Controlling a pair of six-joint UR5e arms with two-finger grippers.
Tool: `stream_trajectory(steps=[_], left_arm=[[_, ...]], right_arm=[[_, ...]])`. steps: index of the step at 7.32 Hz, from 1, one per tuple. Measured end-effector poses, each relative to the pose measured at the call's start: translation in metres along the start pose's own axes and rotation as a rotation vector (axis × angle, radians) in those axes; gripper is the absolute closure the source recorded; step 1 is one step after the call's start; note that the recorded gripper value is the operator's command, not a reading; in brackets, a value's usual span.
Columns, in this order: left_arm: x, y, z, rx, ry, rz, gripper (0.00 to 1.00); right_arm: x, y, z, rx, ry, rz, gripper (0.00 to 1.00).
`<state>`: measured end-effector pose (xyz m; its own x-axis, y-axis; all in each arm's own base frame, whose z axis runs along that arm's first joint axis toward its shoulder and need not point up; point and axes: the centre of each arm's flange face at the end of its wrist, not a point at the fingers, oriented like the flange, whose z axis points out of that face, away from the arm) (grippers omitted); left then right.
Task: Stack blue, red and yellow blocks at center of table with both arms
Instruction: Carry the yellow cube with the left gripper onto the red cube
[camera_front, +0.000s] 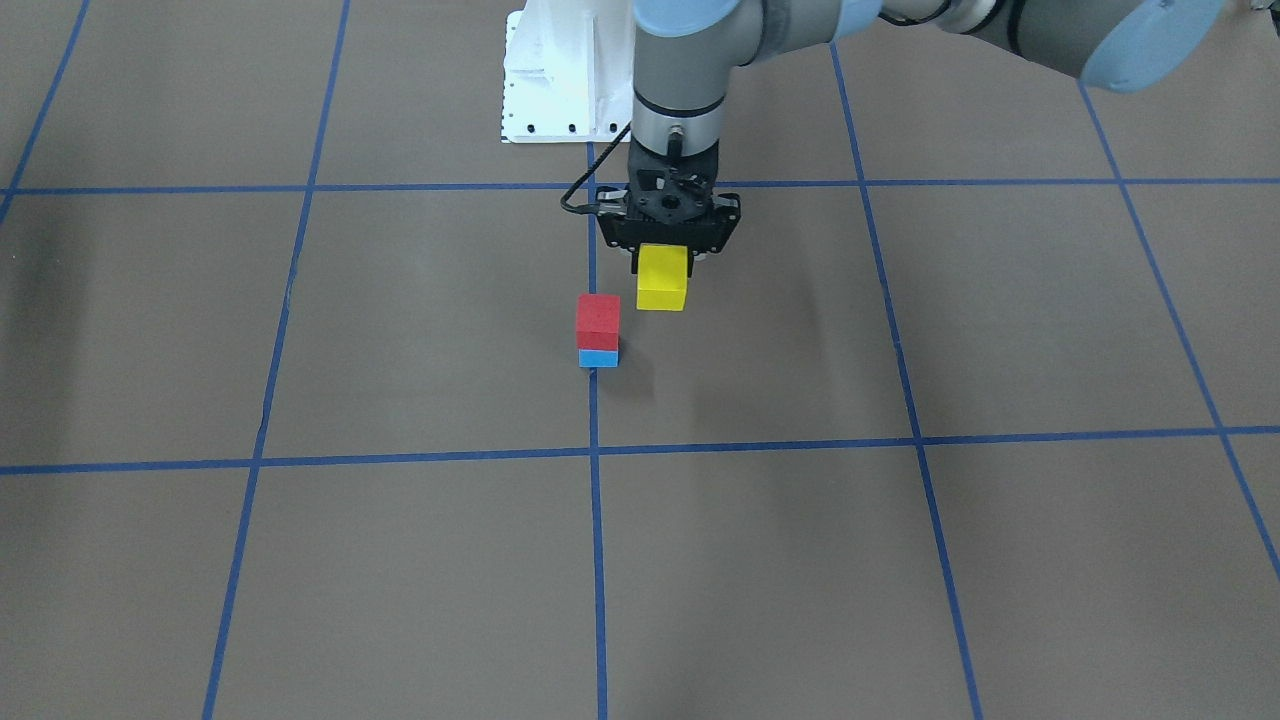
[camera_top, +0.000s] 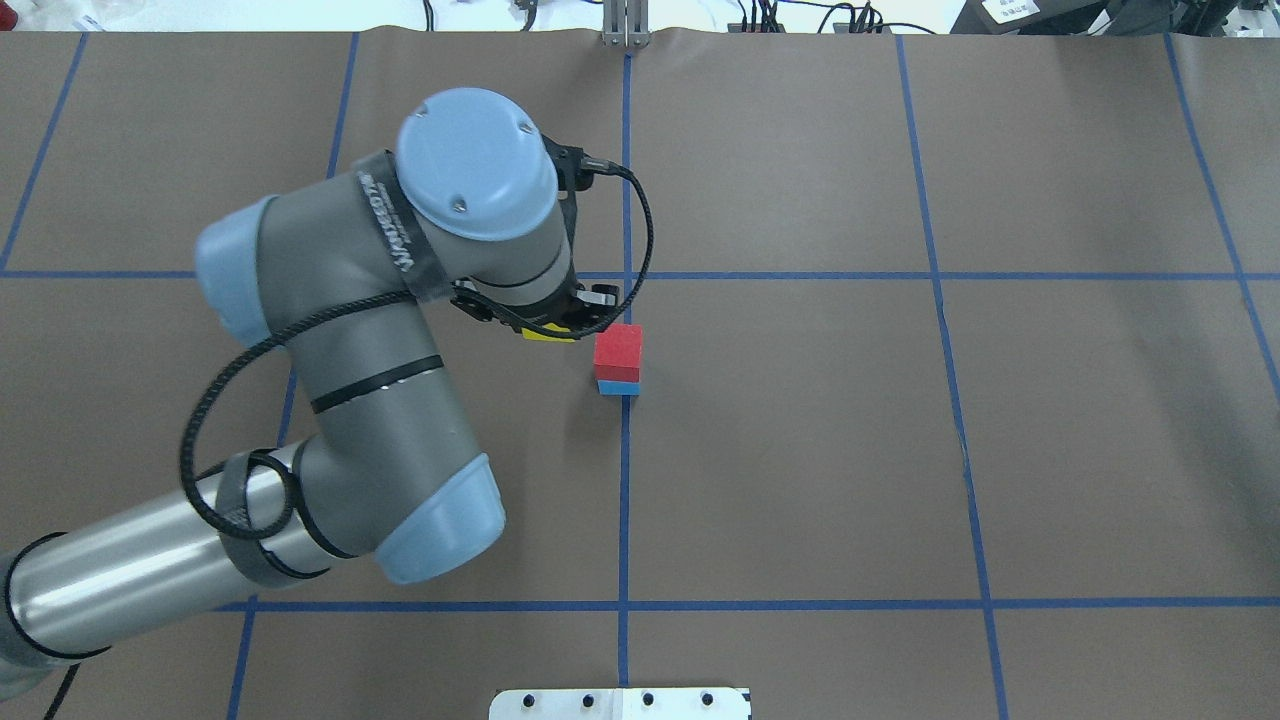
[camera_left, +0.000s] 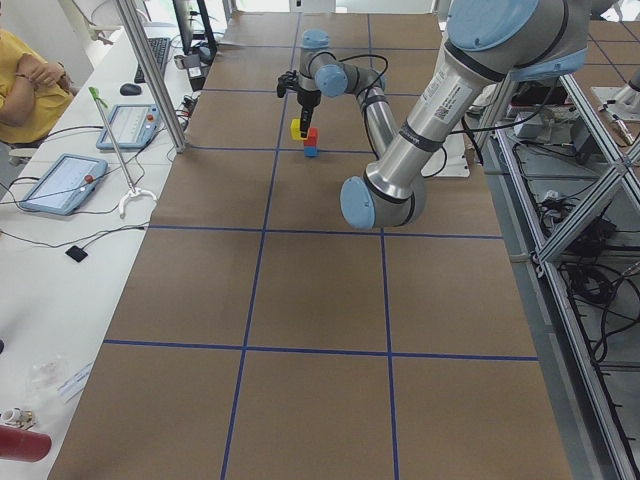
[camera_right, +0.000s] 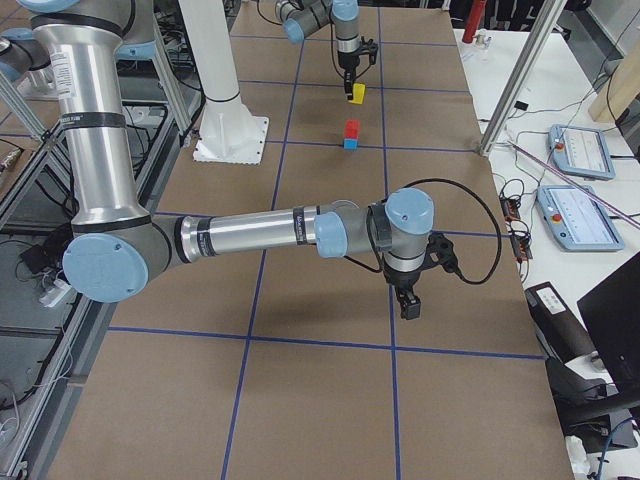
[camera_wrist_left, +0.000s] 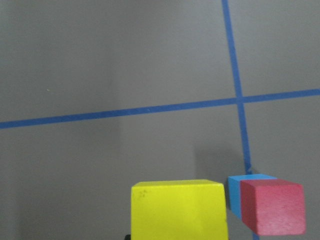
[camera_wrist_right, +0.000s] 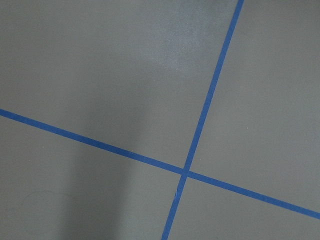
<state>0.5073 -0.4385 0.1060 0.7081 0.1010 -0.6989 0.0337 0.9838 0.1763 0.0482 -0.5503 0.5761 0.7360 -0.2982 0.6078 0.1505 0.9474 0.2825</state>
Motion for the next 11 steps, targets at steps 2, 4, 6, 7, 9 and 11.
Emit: stream_trajectory(steps=[2, 4, 6, 7, 9, 11], left_arm=[[0.030, 0.002, 0.016, -0.007, -0.026, -0.003, 1.00], [0.042, 0.008, 0.024, -0.010, -0.025, 0.011, 0.96], [0.051, 0.011, 0.032, -0.010, -0.010, 0.025, 0.85], [0.053, 0.010, 0.037, -0.008, -0.006, 0.027, 0.82], [0.054, 0.008, 0.041, -0.005, 0.000, 0.031, 0.82], [0.055, 0.008, 0.039, -0.003, 0.005, 0.034, 0.82]], right_arm=[[0.001, 0.001, 0.000, -0.001, 0.000, 0.003, 0.00], [0.002, 0.001, -0.001, 0.001, 0.001, 0.005, 0.00], [0.003, 0.001, -0.002, 0.003, 0.002, 0.008, 0.00], [0.003, 0.002, -0.002, 0.003, 0.002, 0.009, 0.00], [0.003, 0.002, -0.003, 0.003, 0.002, 0.009, 0.00], [0.003, 0.001, -0.003, 0.004, 0.002, 0.009, 0.00]])
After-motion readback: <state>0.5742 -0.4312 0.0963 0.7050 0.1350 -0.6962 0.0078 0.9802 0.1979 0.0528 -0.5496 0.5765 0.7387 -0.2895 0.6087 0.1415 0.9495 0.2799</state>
